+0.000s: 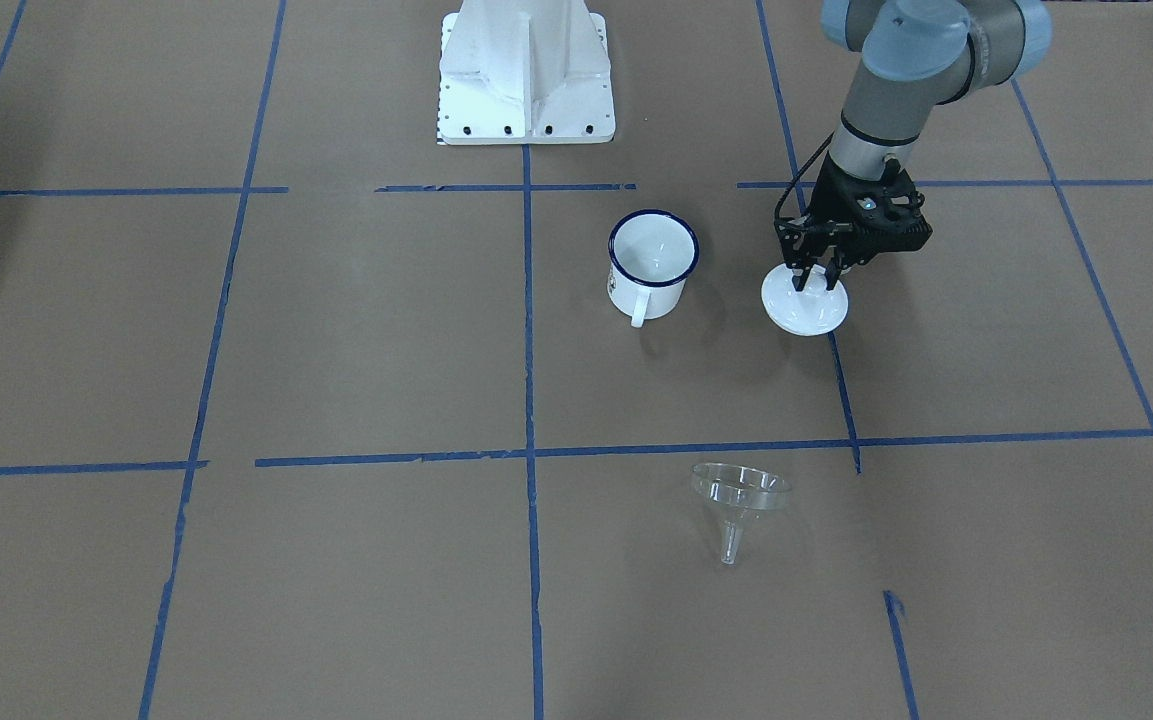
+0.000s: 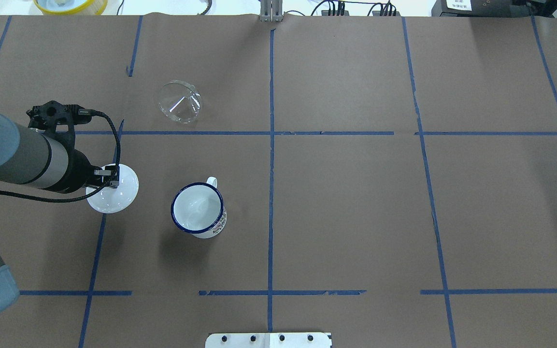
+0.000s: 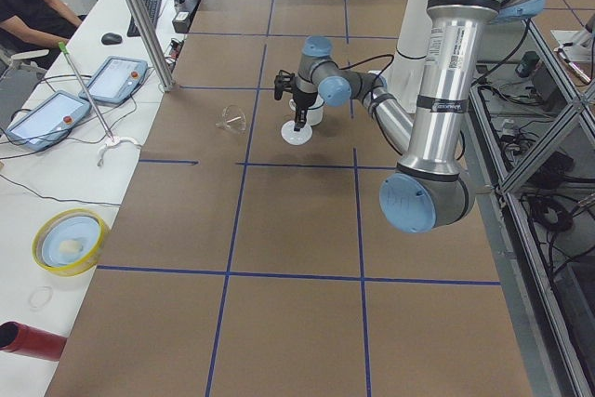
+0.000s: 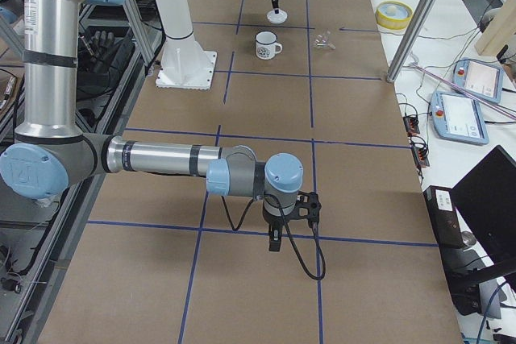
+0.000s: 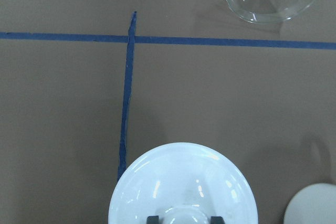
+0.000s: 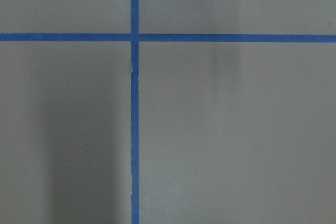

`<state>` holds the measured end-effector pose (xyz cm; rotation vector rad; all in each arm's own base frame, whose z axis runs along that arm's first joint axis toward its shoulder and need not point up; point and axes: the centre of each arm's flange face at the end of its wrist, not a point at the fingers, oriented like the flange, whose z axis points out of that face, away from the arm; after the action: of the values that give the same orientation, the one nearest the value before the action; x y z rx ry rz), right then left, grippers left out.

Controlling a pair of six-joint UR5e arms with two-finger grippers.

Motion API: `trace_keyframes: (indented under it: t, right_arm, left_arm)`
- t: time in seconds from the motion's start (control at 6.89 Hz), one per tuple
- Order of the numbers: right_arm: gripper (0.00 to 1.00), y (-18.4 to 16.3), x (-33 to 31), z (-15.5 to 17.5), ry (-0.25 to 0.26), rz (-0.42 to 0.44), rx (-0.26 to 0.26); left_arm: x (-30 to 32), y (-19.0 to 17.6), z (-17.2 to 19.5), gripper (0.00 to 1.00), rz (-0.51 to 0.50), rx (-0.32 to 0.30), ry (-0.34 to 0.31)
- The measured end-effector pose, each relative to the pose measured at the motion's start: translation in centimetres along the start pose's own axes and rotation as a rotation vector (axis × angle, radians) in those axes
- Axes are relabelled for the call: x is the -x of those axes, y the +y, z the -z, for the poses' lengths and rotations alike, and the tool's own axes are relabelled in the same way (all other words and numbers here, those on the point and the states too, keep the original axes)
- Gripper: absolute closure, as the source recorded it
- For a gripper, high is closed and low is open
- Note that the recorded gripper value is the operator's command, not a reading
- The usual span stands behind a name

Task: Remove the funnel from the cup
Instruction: 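Lift the white lid and move it over the white mug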

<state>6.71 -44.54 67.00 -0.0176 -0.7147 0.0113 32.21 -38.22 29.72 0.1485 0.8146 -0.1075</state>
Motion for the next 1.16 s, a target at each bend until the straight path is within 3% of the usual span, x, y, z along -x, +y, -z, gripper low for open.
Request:
trace_keyframes:
  t: [0.44, 0.73, 1.16]
  right_arm:
    - [0.0, 0.0, 0.0, 0.0, 0.0, 0.0, 0.0]
    - [0.0, 0.0, 0.0, 0.0, 0.0, 0.0, 0.0]
    - [0.0, 0.0, 0.0, 0.0, 0.0, 0.0, 0.0]
  left_arm:
    - [-6.7, 0.0, 4.9, 1.0, 0.117, 0.051, -0.028]
    - [-11.3, 2.0, 4.2, 1.0, 0.187, 0.099, -0.031]
    - [-15.1, 2.6, 1.7, 1.0, 0.205, 0.129, -0.038]
